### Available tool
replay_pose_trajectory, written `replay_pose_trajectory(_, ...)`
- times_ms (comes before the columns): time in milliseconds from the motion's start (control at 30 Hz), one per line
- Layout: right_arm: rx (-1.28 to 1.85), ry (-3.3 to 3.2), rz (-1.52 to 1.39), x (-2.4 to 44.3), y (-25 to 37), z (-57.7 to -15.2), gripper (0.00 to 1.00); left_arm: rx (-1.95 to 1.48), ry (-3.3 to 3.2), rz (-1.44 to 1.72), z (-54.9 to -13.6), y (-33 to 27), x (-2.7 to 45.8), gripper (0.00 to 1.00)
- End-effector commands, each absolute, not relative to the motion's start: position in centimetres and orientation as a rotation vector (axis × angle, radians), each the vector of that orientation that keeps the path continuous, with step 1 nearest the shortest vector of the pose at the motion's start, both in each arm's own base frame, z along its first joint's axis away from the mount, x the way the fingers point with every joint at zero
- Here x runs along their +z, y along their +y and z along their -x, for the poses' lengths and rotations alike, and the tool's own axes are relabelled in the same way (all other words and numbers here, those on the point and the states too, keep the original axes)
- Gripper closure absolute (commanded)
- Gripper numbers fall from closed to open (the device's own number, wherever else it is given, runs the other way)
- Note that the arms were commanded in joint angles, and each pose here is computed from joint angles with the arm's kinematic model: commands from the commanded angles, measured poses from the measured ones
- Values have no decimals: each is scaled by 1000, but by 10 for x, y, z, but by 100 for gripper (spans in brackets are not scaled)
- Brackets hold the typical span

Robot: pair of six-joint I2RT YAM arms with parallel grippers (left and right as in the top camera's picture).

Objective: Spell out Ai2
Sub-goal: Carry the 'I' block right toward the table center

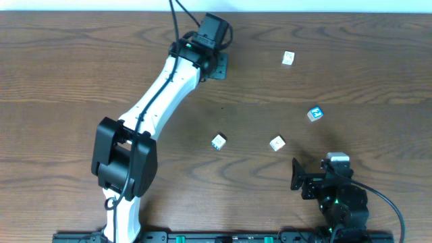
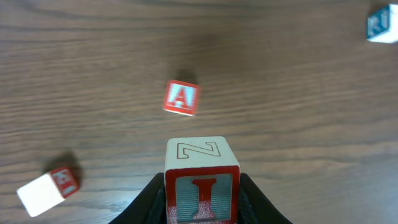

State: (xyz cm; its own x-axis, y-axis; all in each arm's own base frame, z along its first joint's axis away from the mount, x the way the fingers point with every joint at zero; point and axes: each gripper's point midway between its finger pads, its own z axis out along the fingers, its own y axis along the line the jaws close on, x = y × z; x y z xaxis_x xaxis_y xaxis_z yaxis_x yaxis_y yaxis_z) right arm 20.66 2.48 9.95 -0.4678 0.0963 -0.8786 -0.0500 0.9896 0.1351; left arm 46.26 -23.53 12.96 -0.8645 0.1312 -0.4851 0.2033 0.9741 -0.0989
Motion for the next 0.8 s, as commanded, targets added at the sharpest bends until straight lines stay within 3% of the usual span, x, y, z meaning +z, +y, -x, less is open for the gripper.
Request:
replay_pose_trajectory(0, 170, 2050, -30, 98, 24, -207, 1, -207, 2695, -323, -450, -249, 101, 94)
replay_pose_trajectory(267, 169, 2050, -30, 98, 24, -207, 1, -252, 2857, -283, -426, -271, 42, 94)
replay_pose_trajectory(767, 169, 2050, -30, 98, 24, -207, 1, -145, 2947, -61, -415, -258, 18, 94)
